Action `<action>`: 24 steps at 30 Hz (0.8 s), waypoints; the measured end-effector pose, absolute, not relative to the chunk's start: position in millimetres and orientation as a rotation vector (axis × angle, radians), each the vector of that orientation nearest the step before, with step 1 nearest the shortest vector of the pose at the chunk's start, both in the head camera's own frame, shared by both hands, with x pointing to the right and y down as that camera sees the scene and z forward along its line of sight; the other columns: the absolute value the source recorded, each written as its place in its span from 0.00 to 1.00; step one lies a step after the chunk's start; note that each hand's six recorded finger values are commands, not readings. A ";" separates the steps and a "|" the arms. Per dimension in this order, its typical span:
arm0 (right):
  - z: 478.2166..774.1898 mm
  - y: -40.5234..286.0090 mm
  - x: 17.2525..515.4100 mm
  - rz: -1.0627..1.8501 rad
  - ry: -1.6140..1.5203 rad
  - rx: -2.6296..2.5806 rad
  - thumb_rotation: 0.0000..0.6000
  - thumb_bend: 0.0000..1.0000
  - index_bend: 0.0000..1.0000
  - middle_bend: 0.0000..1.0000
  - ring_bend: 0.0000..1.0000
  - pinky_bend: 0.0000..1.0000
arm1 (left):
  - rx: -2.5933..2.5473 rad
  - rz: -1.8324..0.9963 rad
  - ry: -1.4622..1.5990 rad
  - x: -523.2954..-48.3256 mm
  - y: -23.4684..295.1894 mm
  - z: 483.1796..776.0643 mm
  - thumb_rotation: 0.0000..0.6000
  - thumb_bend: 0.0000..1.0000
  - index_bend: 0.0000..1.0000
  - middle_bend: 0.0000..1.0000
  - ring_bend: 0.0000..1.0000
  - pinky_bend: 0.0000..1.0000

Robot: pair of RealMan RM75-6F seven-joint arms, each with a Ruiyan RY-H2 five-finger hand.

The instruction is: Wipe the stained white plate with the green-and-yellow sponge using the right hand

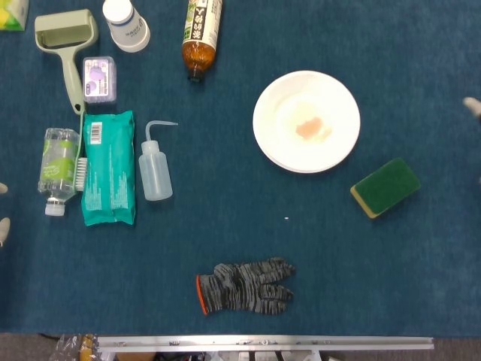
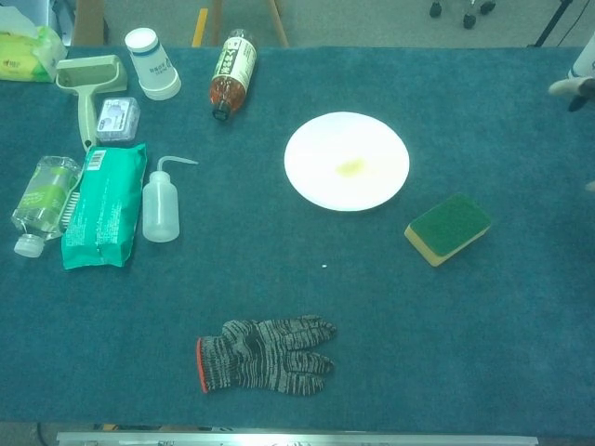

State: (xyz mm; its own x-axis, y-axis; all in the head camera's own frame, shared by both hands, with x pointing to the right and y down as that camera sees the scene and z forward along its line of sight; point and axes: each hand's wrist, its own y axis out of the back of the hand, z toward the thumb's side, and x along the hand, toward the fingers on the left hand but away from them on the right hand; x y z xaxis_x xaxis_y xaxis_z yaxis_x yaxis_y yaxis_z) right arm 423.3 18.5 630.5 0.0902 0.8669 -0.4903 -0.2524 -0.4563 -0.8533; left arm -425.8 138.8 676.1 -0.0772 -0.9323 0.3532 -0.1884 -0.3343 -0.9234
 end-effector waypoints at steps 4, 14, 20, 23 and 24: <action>623.3 28.3 441.7 1.557 -0.697 -1.427 1.00 0.00 0.19 0.28 0.18 0.44 | -1.557 -1.457 1.219 -419.7 134.1 675.4 1.00 0.29 0.36 0.31 0.19 0.42; 618.1 49.4 470.4 1.598 -0.770 -1.389 1.00 0.00 0.25 0.31 0.18 0.44 | -1.518 -1.386 1.263 -411.5 125.7 665.5 1.00 0.29 0.36 0.29 0.19 0.35; 613.7 70.0 490.5 1.634 -0.857 -1.356 1.00 0.00 0.25 0.31 0.18 0.44 | -1.515 -1.366 1.255 -408.6 123.8 662.4 1.00 0.29 0.36 0.29 0.18 0.34; 611.2 80.7 502.7 1.665 -0.894 -1.335 1.00 0.00 0.25 0.31 0.18 0.44 | -1.517 -1.370 1.247 -408.1 123.0 662.3 1.00 0.29 0.36 0.29 0.18 0.34; 610.6 83.7 506.3 1.674 -0.903 -1.328 1.00 0.00 0.25 0.31 0.18 0.44 | -1.518 -1.372 1.243 -407.8 122.8 662.5 1.00 0.29 0.36 0.29 0.18 0.34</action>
State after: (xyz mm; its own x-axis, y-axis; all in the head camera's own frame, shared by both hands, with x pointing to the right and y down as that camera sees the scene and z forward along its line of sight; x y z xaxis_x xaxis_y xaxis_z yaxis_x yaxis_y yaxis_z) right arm 506.3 83.7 610.6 -0.1300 0.9032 -0.4091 -0.1543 -0.4260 -0.8915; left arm -407.8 122.8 662.5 -0.0366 -0.9602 0.2767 -0.1811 -0.2660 -0.9468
